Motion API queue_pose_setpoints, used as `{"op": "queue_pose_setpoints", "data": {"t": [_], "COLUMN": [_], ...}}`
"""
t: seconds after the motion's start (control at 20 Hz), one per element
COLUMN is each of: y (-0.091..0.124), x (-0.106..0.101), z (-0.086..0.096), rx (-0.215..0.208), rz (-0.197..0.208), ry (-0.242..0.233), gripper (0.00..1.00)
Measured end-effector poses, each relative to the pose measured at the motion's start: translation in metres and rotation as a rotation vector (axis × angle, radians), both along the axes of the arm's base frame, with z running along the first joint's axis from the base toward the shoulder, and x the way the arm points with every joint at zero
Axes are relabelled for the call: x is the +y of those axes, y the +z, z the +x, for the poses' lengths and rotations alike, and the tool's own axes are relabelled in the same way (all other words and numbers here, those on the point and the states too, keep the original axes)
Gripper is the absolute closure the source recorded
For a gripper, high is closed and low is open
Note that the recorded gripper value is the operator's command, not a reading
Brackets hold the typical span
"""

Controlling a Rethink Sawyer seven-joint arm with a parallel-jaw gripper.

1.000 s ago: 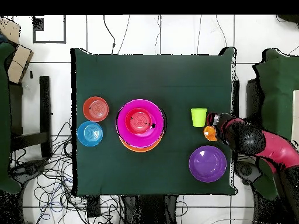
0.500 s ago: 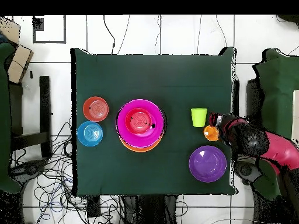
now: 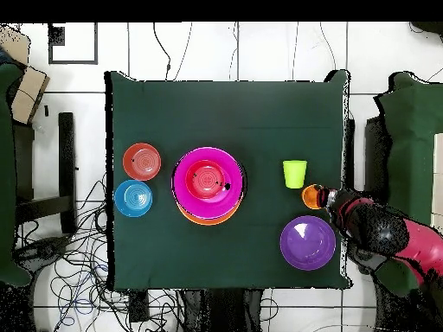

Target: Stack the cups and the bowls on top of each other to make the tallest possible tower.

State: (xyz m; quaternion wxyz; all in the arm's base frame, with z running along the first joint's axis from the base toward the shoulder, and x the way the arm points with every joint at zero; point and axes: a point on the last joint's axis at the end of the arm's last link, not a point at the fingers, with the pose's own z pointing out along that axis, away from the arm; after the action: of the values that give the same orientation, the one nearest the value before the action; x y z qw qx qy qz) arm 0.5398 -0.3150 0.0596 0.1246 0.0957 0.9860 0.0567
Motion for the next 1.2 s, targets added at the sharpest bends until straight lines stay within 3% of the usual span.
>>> {"op": "queue_pose_setpoints", "data": {"t": [0.2,0.4,0.65,1.2], "y": [-0.003,-0.008,-0.032,-0.063], "x": [0.009,0.020,0.036,0.043], "z": [-0.024,-0.035,-0.046,-0.064], "rx": [0.031,0.047,0.023,0.023], "rz": [0.025,0.029,0.028,0.115], "ry": [0.005,0.030,0.080,0.044], "gripper": [0.00,0.00,0.00,0.00]}}
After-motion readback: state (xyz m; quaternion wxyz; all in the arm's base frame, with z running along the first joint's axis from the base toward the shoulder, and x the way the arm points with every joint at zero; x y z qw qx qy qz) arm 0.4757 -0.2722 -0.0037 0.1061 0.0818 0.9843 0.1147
